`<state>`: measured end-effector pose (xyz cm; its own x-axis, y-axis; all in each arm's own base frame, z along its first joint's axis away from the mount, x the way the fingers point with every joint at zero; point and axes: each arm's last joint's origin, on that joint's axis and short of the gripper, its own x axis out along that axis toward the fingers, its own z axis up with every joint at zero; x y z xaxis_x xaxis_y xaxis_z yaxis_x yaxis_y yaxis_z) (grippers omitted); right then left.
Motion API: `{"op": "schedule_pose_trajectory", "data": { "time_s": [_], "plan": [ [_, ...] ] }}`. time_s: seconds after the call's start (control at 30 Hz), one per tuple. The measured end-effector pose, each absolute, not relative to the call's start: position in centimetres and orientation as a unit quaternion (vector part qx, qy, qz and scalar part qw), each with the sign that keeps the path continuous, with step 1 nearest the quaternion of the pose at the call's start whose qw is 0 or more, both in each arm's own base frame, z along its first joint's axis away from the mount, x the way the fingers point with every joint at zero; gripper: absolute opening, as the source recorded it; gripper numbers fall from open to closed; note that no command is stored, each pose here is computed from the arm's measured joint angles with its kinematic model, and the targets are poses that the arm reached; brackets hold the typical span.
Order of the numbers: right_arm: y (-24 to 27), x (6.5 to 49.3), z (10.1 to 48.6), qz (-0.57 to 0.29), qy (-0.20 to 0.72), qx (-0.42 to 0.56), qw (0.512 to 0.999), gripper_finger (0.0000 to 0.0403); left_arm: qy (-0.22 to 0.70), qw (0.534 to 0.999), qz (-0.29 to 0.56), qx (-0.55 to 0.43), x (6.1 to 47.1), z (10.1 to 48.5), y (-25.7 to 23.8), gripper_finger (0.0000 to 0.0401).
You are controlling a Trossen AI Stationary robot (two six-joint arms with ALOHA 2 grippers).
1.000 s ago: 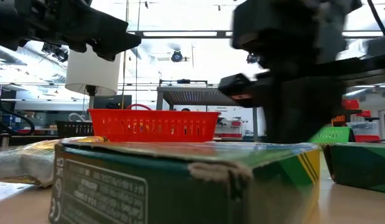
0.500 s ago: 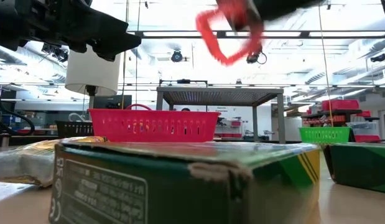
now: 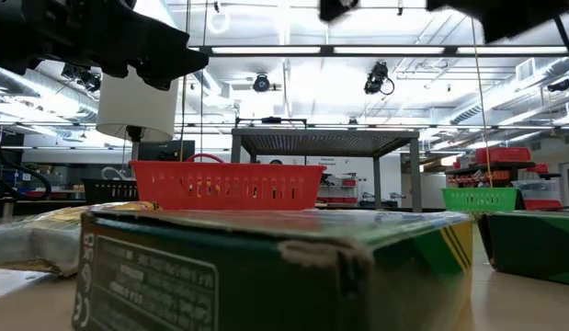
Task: Pick & Place Office Desk Supplies
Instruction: Put the orange spring keychain into the green bin
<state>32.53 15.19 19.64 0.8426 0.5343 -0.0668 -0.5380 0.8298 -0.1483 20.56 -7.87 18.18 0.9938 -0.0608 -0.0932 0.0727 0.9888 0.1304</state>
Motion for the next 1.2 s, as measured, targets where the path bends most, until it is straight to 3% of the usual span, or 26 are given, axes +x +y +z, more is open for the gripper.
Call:
{"op": "schedule_pose_trajectory", "data": {
  "time_s": [0.27,0.43,0.6,0.8,1.2],
  "plan": [
    [11.9,28.9,18.9,0.068,0.033,-0.068,0.995,0.0006,0.049,0.996,-0.033,0.069,20.6,18.0,-7.9,0.0250],
    [11.0,26.8,19.8,-0.108,0.032,-0.072,0.991,0.0006,0.048,0.996,-0.033,0.068,20.6,18.1,-7.9,0.0250],
    [10.8,25.3,20.7,-0.291,0.030,-0.072,0.953,0.0006,0.050,0.996,-0.034,0.069,20.6,18.0,-7.9,0.0250],
    [10.2,24.0,21.0,-0.495,0.061,-0.107,0.860,0.0006,0.051,0.996,-0.034,0.069,20.6,18.0,-7.9,0.0250],
    [4.8,24.7,19.6,-0.584,0.093,-0.127,0.796,0.0006,0.046,0.996,-0.035,0.067,20.6,18.1,-7.9,0.0250]
  ]
}}
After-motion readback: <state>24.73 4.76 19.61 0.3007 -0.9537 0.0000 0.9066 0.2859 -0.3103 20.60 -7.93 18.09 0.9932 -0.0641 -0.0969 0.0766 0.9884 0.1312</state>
